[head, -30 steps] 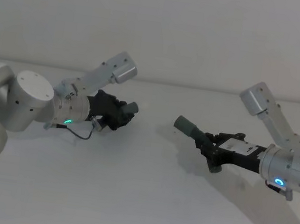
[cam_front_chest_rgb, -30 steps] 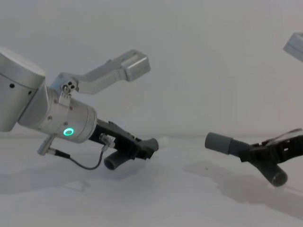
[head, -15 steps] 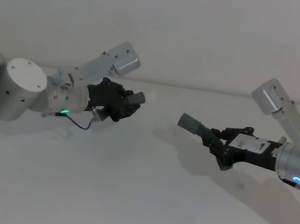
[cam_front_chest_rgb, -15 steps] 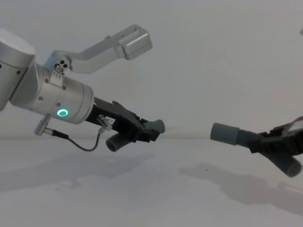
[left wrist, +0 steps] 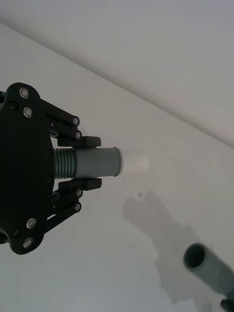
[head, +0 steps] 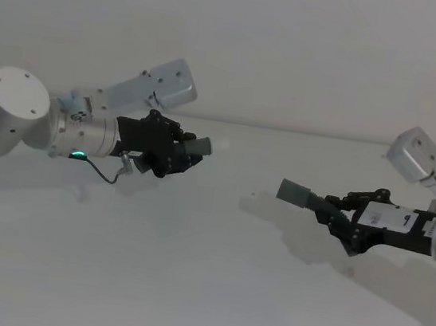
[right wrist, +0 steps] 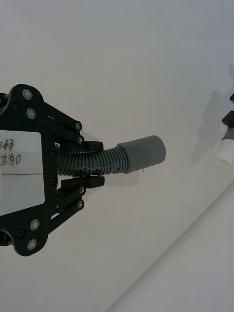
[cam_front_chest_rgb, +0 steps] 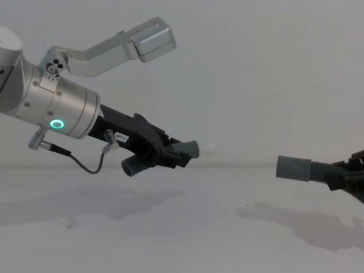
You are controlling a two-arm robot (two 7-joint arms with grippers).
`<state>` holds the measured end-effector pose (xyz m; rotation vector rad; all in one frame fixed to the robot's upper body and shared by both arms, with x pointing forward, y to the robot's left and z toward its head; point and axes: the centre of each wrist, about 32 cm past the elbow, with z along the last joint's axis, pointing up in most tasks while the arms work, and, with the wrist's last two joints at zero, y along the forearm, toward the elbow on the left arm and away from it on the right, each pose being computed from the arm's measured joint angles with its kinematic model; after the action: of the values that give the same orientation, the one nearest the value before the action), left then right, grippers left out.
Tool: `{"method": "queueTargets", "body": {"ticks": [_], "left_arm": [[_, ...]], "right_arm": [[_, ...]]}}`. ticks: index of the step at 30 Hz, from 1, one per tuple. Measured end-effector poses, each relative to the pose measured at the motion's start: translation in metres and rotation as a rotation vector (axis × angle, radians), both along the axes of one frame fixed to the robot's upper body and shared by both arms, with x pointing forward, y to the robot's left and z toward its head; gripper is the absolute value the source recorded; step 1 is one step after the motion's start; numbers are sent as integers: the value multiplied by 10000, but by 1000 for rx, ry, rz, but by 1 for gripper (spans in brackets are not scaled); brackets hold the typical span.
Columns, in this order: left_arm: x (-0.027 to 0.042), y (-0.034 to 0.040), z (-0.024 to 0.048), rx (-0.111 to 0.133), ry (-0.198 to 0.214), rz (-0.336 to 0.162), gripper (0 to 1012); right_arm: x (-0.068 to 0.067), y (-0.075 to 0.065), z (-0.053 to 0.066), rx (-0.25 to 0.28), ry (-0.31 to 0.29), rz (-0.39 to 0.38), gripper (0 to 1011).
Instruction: Use both hands to pick up one end of the pipe from the table, align the ends, and insert them.
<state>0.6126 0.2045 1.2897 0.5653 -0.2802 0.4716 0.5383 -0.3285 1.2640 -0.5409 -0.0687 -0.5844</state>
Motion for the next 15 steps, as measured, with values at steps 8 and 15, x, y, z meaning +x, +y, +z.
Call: {"method": "queueTargets", "body": {"ticks": [8, 15], "left_arm": [[44, 61, 71, 37, 7, -86, 365], [66, 74, 115, 66, 14, -146, 365]], "right_arm": [[2, -101, 15, -12, -47, 35, 283], [6, -119, 23, -16, -67, 57, 283]]}}
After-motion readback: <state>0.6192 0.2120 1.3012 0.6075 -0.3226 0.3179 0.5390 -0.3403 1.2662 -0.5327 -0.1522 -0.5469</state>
